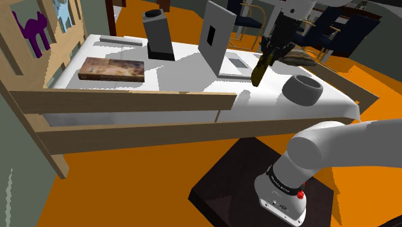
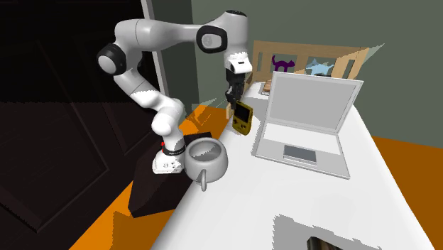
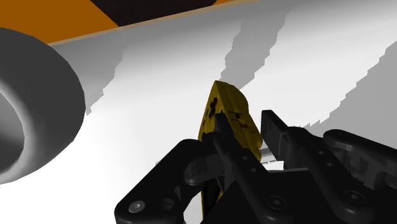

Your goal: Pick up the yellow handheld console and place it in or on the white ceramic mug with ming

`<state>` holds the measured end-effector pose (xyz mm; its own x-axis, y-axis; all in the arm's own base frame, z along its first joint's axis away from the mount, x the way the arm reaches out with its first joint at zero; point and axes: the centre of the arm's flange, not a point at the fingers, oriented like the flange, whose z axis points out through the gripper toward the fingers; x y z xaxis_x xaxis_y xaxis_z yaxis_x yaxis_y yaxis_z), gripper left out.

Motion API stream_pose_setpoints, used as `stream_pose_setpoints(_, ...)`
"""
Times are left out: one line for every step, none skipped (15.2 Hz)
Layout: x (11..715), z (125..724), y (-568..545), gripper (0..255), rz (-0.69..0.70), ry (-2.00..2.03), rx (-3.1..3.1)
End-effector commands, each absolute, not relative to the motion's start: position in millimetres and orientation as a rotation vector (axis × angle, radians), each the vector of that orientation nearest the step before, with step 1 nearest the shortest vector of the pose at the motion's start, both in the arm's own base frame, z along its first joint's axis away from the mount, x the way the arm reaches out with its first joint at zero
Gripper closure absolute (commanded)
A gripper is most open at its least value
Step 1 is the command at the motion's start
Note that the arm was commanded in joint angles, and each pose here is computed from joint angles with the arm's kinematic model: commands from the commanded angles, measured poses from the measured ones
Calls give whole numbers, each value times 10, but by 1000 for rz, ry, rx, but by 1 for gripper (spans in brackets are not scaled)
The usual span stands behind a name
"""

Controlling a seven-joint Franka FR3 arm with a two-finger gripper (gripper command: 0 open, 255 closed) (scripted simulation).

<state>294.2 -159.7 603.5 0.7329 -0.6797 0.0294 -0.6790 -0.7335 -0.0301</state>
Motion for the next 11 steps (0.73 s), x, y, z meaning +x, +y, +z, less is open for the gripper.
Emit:
stream_pose_setpoints(2940,6137,-1599,255,-60,1140,-2908)
stream_pose_setpoints(2940,6189,-1599,255,-60,1140,-2908)
stream_pose_setpoints(2940,6242,-1599,255,-60,1140,-2908)
stream_pose_setpoints(2940,6295,-1599,255,-60,1140,-2908)
stream_pose_setpoints(2940,6348,-1599,255,-60,1140,-2908)
stream_pose_setpoints(2940,6401,-1599,255,-60,1140,-2908)
stream_pose_setpoints(2940,6453,-1599,255,-60,1140,-2908)
stream_pose_setpoints(2940,6506,-1599,255,-60,1140,-2908)
stream_pose_setpoints(2940,6559,-1599,255,-60,1140,-2908)
stream_pose_setpoints(2940,6612,-1599,255,-60,1140,-2908)
stream_pose_setpoints(2940,6665,-1599,255,-60,1140,-2908)
